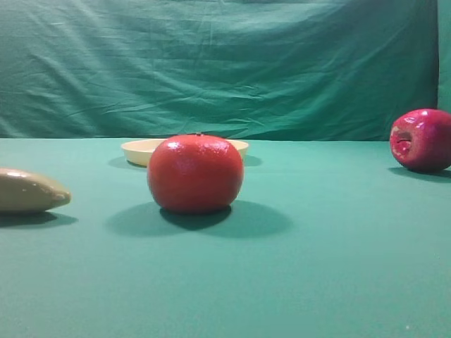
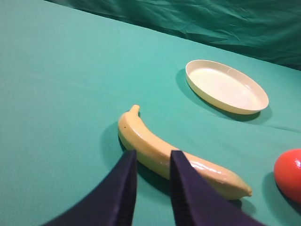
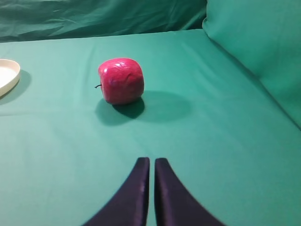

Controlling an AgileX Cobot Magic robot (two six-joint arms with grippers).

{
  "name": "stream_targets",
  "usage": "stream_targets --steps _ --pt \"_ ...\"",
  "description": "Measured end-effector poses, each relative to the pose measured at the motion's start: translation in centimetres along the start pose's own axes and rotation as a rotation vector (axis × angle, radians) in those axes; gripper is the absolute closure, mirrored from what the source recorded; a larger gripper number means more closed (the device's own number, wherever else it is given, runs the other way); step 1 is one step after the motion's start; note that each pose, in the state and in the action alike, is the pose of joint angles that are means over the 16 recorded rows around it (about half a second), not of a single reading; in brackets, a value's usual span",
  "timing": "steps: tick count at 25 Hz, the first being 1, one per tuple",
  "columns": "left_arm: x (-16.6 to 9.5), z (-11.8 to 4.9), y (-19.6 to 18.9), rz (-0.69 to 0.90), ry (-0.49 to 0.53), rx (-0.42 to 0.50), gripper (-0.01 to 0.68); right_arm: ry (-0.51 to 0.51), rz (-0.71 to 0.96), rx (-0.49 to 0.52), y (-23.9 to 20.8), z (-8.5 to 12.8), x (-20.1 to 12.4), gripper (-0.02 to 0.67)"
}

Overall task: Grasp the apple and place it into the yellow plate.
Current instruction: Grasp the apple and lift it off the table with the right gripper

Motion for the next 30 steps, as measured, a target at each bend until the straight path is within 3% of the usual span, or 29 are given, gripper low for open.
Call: stream_targets --steps 14,30 --pt "0.0 0.0 0.0 0.000 0.000 0.000 0.516 -0.032 -0.041 -0.002 0.0 0.0 0.7 0.649" --pt "0.0 0.0 0.0 0.000 0.000 0.000 0.516 -0.050 -0.312 0.072 -1.3 1.5 8.0 0.649"
Point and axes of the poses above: a point on each arm's last joint axis where the gripper is mounted, y pointing out along that axis toward the gripper, z along the wrist's bending axis when the last joint is at zero, x = y × z, the point moved 9 cm from there along y, pointing out along that axis toward the gripper, and after that the axes turned 2 degrees about -y, right-handed, at the moved point
